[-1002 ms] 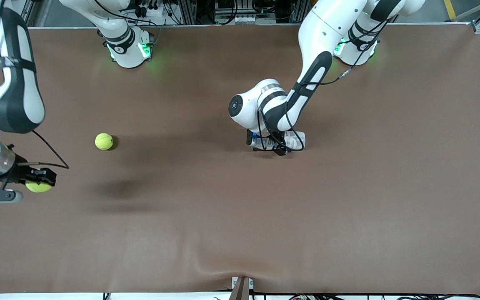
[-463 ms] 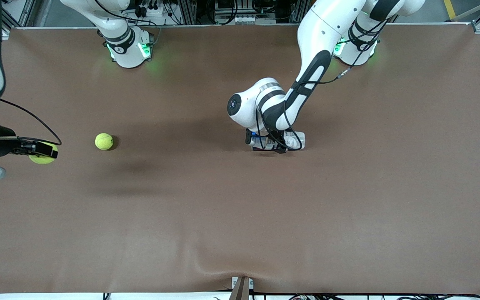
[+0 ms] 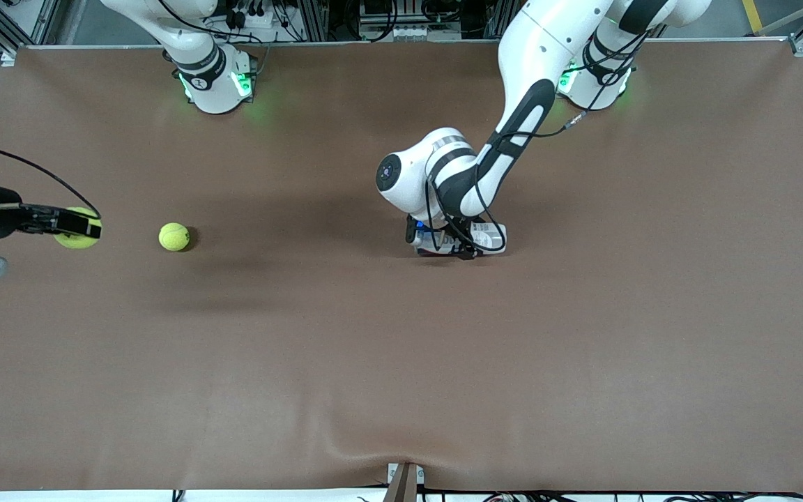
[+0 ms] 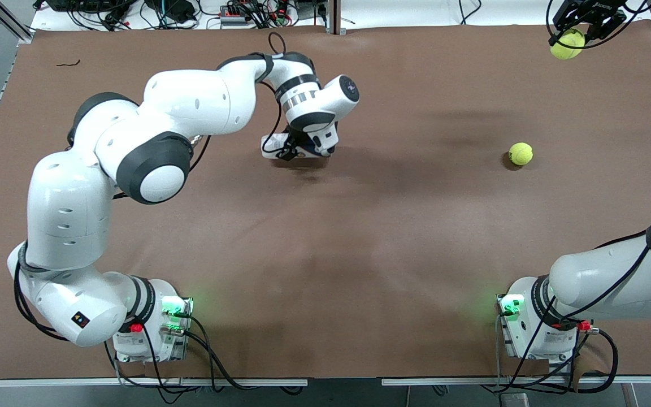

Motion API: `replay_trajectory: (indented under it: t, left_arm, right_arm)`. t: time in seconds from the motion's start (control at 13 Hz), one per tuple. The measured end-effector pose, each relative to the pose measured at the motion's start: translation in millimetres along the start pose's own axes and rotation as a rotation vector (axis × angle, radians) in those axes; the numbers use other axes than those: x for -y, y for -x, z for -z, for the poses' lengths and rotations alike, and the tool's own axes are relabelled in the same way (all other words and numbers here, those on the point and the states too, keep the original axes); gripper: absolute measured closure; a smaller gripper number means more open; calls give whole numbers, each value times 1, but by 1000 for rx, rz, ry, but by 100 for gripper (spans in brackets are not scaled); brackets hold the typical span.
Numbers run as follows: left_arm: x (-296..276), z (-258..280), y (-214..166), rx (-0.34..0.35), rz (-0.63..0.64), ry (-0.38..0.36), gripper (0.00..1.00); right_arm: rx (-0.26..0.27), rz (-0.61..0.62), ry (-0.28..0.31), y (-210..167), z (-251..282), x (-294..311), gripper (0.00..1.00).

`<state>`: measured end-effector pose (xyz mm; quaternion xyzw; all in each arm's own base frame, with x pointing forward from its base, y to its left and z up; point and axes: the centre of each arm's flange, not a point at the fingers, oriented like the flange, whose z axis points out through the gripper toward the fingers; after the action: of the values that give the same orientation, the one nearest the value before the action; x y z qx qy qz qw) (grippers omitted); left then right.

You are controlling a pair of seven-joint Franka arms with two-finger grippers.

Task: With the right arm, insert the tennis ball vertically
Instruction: 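Stand the tube upright with the left gripper while the right gripper lifts the ball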

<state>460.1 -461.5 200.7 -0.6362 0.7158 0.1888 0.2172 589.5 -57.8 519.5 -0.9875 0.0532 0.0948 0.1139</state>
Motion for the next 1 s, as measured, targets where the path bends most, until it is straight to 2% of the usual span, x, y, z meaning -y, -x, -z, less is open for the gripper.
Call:
replay_trajectory:
  t: [0.15, 0.31, 0.69, 1.0]
  left_arm:
    - [15, 31, 6, -47, 52, -42, 23]
    - [33, 69, 11, -142, 122, -94, 24]
    - [67, 128, 7, -549, 386, -254, 25]
    - [92, 139, 8, -902, 653, -289, 26]
  right_arm:
    - [14, 1, -2, 6, 4, 1, 32]
    - [12, 10, -5, 8, 6, 6, 32]
    - [4, 31, 0, 15, 11, 28, 32]
    - [7, 26, 0, 15, 9, 27, 32]
